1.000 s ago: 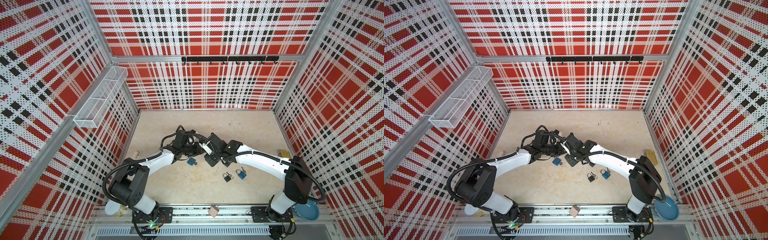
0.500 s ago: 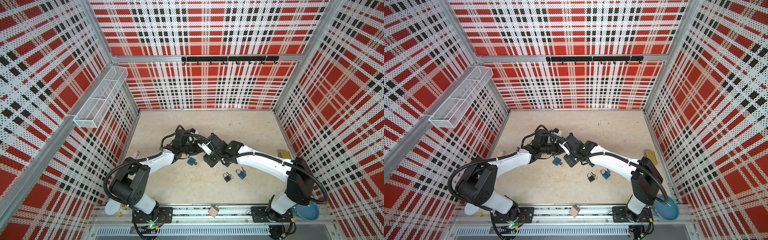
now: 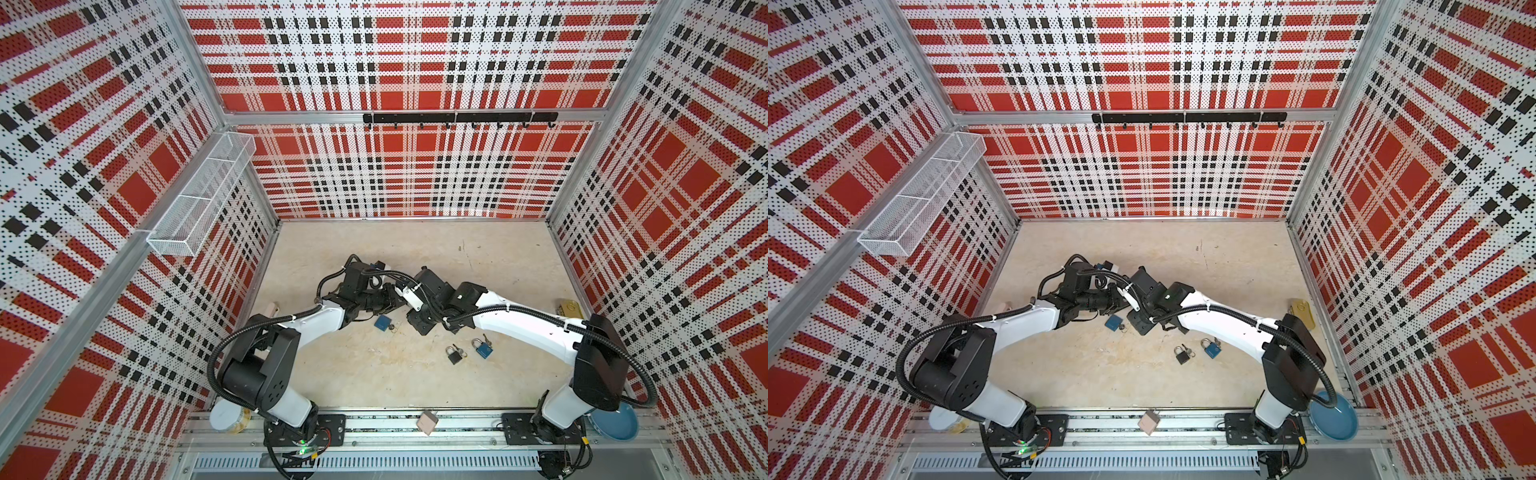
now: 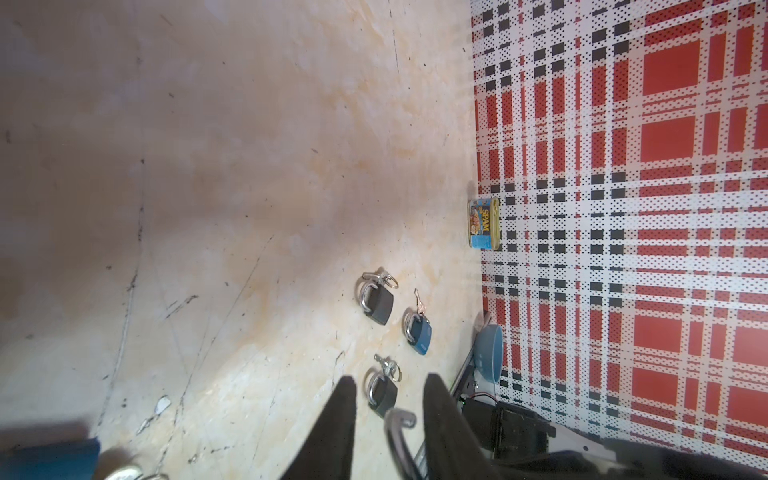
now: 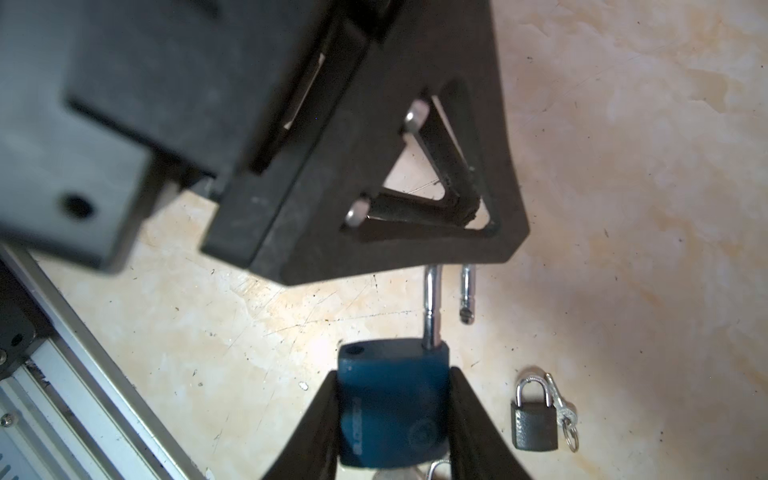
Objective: Lock with the key
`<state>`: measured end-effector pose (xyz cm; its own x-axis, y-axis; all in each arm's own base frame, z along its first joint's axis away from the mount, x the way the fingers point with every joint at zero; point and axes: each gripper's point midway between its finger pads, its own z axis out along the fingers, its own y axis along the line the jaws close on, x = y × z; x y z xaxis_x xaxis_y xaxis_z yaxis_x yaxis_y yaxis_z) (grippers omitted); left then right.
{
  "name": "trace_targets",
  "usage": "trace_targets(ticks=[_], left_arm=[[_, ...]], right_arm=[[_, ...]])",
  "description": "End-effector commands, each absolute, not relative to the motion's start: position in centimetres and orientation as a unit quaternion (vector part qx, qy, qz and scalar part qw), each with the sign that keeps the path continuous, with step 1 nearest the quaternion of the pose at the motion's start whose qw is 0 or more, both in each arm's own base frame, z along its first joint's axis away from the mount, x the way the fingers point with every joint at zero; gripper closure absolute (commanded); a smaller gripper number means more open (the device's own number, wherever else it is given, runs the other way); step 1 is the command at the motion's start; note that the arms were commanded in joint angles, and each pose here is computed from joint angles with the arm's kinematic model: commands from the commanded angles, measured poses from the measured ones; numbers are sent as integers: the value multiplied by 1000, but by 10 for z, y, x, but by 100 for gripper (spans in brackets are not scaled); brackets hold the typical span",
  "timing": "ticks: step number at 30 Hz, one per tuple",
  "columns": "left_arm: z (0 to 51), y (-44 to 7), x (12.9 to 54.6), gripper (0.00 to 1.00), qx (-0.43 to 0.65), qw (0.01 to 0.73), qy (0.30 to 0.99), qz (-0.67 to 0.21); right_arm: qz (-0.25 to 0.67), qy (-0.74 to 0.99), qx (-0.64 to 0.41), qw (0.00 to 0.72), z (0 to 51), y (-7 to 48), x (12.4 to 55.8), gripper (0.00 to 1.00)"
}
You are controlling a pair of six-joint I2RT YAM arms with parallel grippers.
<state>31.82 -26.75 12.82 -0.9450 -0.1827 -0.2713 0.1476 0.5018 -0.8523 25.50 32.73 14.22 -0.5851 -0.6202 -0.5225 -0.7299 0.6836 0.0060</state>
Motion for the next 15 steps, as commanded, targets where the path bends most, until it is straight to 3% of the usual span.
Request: trace_targets(ticks=[1, 15], left_arm=[[137, -271, 313, 69, 1, 160, 842, -515], [142, -269, 305, 70, 3, 141, 834, -533]], right_arm=[[125, 870, -382, 285, 164, 333, 259, 81], [109, 871, -383, 289, 162, 330, 261, 81]])
